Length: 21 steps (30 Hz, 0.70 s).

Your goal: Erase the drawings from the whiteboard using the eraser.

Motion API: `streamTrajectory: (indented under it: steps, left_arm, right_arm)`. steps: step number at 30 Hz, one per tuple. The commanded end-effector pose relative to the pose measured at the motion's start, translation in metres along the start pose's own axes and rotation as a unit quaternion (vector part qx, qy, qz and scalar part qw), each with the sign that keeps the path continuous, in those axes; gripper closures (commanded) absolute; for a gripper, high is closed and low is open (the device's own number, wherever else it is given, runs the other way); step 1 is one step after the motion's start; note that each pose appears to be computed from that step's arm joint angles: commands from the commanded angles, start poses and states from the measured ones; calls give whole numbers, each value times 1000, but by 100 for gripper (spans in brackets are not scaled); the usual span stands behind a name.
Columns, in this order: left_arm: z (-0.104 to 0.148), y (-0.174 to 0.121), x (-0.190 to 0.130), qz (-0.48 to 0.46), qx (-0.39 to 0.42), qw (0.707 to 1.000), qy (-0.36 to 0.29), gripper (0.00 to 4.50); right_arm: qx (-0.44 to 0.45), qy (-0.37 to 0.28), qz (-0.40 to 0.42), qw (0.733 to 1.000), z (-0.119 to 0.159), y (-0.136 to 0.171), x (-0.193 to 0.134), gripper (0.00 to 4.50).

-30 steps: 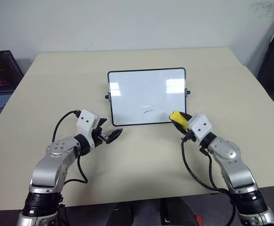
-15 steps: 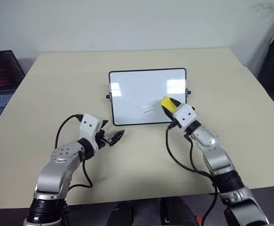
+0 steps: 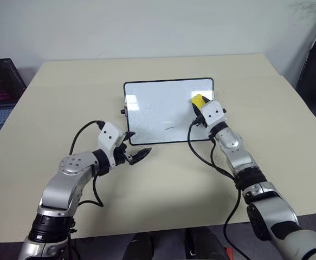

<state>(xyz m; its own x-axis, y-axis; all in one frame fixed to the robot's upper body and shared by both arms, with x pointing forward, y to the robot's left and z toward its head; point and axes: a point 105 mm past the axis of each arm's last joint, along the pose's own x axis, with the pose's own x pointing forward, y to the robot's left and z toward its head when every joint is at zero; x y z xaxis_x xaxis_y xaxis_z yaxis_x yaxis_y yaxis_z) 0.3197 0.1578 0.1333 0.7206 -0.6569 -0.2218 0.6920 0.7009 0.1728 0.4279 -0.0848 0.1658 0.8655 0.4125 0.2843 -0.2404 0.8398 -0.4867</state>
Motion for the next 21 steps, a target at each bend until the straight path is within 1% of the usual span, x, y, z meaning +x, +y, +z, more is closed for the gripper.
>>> streamTrajectory:
  steps: [1, 6, 13, 17, 21]
  left_arm:
    - [11, 5, -2, 2, 22, 1000, -16, 0]
    - [8, 7, -4, 5, 23, 1000, -14, 0]
    - [6, 10, -4, 11, 21, 1000, -14, 0]
    - [4, 12, -5, 14, 20, 1000, -12, 0]
    - [3, 12, -4, 15, 19, 1000, -12, 0]
  right_arm:
    - [7, 4, 14, 1000, -6, 17, 1, 318]
    - [15, 2, 52, 999, -6, 50, 1, 318]
    - [22, 21, 131, 991, -17, 103, -12, 318]
    - [21, 17, 182, 983, -14, 128, -19, 318]
    - [-5, 1, 220, 975, -7, 143, -23, 318]
